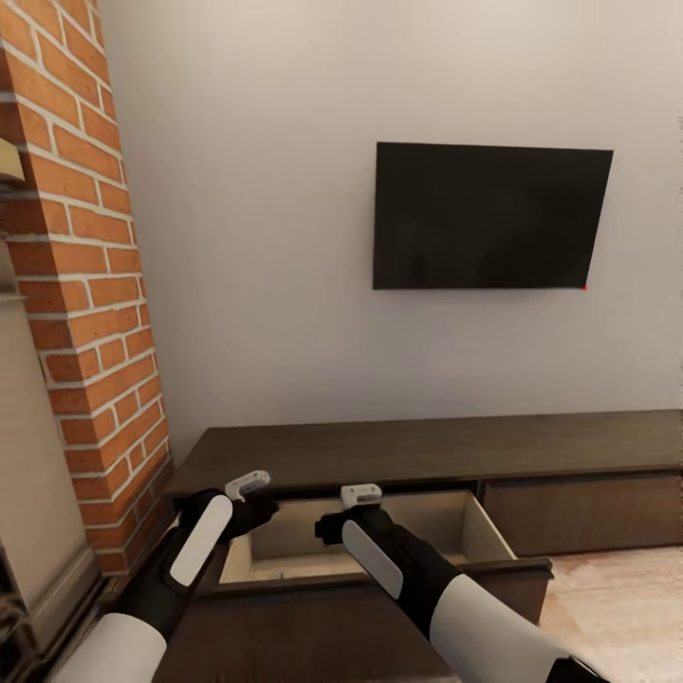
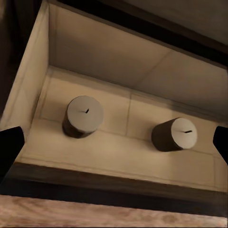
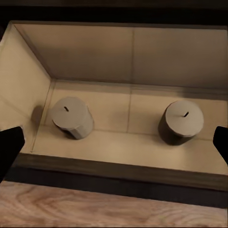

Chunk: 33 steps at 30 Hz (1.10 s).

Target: Place each of the two pumpkins and all three candles from the living room inside a cabinet in the living room (use any cabinet), then make sure every cabinet is closed, and position the cauldron so it is next to a table in the living room.

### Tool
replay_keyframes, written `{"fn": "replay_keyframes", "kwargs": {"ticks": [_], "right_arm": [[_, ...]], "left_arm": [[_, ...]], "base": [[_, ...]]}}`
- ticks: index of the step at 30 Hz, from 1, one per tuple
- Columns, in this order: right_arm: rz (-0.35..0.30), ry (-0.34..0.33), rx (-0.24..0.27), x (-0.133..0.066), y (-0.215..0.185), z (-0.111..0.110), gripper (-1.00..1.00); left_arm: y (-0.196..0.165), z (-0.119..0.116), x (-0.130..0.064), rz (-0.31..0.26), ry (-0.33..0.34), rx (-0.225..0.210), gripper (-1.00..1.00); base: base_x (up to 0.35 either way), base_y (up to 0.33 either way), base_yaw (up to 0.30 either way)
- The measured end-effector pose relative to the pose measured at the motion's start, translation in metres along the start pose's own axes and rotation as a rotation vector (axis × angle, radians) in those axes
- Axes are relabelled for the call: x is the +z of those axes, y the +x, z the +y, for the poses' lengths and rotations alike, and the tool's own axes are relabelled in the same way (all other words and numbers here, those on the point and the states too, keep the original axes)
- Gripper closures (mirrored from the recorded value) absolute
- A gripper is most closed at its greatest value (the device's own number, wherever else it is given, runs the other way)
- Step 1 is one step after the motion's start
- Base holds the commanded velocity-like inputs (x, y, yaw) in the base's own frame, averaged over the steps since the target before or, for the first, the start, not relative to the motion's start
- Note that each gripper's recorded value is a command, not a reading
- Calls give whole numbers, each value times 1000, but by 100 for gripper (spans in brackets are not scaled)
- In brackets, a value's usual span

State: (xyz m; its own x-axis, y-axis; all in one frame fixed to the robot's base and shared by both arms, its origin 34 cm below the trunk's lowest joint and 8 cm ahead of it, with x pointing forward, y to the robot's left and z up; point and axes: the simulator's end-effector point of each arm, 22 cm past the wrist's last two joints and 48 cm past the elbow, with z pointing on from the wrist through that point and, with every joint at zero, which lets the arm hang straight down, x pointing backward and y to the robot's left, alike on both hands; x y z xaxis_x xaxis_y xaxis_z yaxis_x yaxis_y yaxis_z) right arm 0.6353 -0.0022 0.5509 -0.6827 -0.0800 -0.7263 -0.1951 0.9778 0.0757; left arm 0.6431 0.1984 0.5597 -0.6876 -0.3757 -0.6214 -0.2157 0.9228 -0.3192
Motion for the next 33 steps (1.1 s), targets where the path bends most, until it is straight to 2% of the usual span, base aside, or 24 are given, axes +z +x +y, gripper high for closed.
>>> {"fn": "replay_keyframes", "kwargs": {"ticks": [18,23,33], "right_arm": [[0,-2,1,-20,-37,1,-100],[5,-7,8,-26,-45,3,-100],[12,-17,20,-26,-44,5,-100]], "left_arm": [[-32,-15,-22,-1,1,1,-100],[-47,-25,-32,-18,13,5,-100],[-48,-26,-34,-23,18,6,-100]], "base": [[-310,116,-8],[-310,115,-212],[-293,29,-284]]}}
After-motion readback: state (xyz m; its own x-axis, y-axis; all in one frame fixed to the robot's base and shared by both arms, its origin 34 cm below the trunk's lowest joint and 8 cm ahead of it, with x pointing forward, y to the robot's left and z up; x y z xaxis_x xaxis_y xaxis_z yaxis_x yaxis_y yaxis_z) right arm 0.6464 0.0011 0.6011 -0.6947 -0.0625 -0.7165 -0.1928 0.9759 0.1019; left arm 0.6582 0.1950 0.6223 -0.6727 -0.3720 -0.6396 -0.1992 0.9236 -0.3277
